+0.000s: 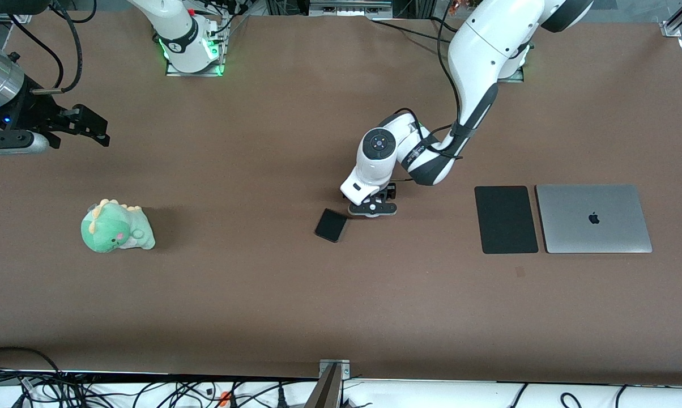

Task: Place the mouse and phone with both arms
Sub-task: 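Grasp the white mouse with the left gripper and carry it toward the mouse pad, then lower the mouse onto the pad while the right gripper grasps the phone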

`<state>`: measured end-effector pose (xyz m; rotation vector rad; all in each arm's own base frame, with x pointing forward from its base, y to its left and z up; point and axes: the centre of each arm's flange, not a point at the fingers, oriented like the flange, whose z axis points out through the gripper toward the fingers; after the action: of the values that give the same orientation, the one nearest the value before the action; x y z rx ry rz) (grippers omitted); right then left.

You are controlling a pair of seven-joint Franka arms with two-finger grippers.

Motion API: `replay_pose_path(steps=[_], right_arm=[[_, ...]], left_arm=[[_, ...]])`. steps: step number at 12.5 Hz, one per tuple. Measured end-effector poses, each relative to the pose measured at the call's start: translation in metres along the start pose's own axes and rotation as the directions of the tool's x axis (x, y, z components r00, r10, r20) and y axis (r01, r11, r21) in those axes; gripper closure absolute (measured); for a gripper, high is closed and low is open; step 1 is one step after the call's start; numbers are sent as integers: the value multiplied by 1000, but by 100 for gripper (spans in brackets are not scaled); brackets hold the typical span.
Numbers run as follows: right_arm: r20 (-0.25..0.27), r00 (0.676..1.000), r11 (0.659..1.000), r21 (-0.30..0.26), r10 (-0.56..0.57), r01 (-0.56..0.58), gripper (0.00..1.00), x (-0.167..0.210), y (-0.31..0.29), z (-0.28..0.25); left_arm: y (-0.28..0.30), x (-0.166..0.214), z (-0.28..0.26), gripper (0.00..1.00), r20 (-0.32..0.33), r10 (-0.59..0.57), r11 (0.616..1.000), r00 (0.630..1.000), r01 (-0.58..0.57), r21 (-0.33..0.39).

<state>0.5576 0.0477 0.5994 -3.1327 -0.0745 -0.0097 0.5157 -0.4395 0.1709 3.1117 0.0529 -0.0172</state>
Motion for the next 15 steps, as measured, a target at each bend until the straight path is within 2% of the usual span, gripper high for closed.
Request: replay_pose_path(steps=[1,3,7,9,10,12,15], right_arm=[[0,1000,1000,1,0,0,0,0,0,0],[0,1000,1000,8,1,-1,0,0,-1,0],[1,1000,1000,16,2,-2,0,0,-1,0],[12,1000,1000,30,-2,1,0,3,-7,6],[22,1000,999,41,-5,4,0,6,-14,13],[38,999,999,45,12,-14,0,18,-38,36],[43,997,996,49,69,-71,0,40,-86,83]], left_arm=[[-1,1,0,13,0,-2,1000,1000,2,1],[-12,12,-11,38,14,-21,999,1000,21,36],[-75,63,-89,38,71,2,987,997,-13,157],[-134,92,-129,38,146,45,975,988,-75,209],[-171,106,-140,38,180,69,971,981,-108,213],[-262,137,-146,38,232,124,971,965,-166,172],[-373,154,-119,38,286,157,978,945,-190,89]])
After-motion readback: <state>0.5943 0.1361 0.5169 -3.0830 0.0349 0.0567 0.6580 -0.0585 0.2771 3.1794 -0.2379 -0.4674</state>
